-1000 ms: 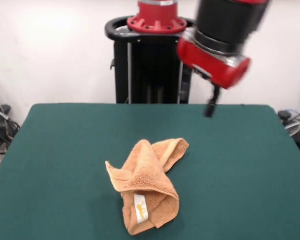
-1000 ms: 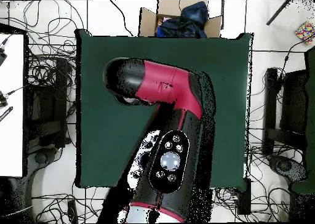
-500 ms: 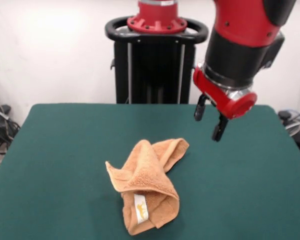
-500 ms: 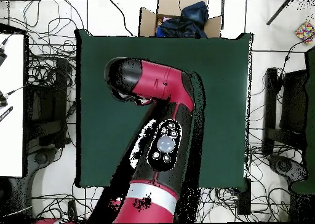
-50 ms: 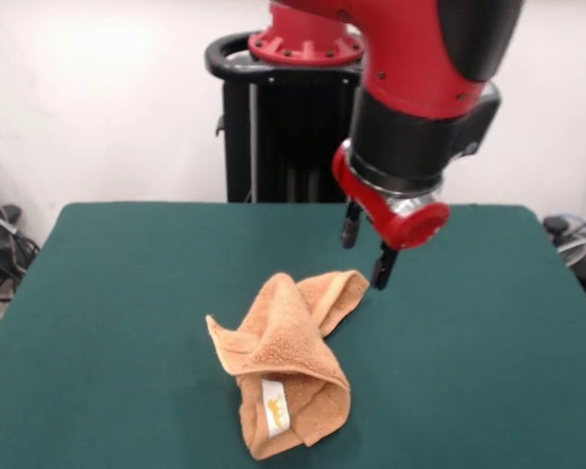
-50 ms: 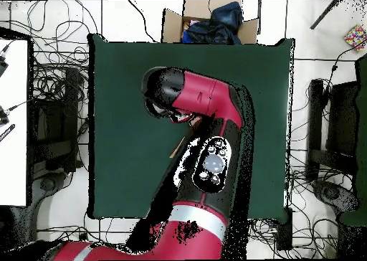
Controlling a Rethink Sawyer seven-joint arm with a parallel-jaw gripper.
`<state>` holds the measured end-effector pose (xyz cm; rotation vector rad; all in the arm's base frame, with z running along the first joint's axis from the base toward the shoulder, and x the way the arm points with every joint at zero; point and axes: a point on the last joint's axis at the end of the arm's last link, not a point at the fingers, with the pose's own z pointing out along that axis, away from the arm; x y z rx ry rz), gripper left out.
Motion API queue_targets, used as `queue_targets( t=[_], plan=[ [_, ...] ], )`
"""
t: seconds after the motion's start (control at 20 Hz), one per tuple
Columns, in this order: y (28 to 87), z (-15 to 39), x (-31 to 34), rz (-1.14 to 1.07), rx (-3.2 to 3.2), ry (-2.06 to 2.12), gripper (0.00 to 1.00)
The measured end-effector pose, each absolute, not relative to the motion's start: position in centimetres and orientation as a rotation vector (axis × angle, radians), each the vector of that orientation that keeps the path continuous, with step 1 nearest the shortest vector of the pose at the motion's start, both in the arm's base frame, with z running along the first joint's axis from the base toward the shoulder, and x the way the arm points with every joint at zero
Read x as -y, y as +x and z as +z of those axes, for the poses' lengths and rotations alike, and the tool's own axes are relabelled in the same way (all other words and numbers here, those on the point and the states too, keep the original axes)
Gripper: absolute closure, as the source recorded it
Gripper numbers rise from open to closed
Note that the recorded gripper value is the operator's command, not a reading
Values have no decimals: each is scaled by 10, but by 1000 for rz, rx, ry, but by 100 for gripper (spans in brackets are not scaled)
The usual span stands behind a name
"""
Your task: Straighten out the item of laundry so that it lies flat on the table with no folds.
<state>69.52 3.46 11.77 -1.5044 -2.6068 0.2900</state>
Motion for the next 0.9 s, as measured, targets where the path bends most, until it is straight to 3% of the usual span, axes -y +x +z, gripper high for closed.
queue_targets(
  t=[0.3, 0.6, 0.9],
  plan=[
    [694, 122, 4, 384, 2771, -1222, 0],
    [711, 144, 36, 350, 3042, -398, 0],
    [730, 165, 70, 106, 3094, 520, 0]
  ],
)
